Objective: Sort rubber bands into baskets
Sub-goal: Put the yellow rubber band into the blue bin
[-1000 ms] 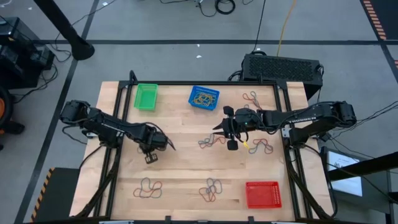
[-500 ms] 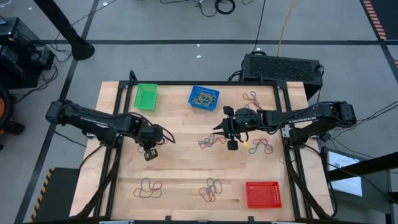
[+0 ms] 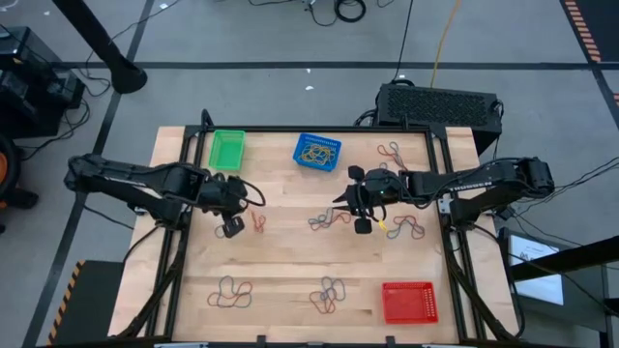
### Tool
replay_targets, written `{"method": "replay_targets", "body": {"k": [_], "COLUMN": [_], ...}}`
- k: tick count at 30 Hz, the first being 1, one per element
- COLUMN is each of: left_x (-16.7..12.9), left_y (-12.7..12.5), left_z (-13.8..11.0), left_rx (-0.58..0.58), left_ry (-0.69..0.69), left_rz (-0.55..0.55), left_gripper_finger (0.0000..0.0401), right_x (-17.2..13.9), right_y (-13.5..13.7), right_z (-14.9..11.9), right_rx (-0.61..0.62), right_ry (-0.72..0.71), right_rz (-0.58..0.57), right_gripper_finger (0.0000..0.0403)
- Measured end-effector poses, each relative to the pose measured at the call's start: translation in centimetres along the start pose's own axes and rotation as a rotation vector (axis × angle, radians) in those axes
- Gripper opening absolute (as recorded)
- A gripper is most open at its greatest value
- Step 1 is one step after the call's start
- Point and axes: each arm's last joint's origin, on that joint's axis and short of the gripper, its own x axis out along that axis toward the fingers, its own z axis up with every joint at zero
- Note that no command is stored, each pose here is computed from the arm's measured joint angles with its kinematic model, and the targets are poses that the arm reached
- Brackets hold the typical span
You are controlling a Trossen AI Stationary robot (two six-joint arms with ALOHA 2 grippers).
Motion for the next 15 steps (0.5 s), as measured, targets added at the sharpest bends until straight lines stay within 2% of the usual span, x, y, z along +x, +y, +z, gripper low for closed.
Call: {"method": "replay_targets", "body": {"k": [8, 15], "left_x": [-1.9, -2.9], "left_y": [-0.1, -0.2], "left_z": [0.8, 2.6], "left_rx": [0.002, 0.055], "left_ry": [-0.039, -0.203], "left_rz": [0.005, 0.018], "left_gripper_finger": [0.0, 0.0], "right_x": [0.0, -0.1], "right_y": [0.0, -0.9], "right_z": [0.0, -0.2], "right_rx": [0.002, 0.016], "right_ry": [0.005, 0.01], "right_rz": [0.001, -0.027], "right_gripper_finger": [0.007, 0.007]}}
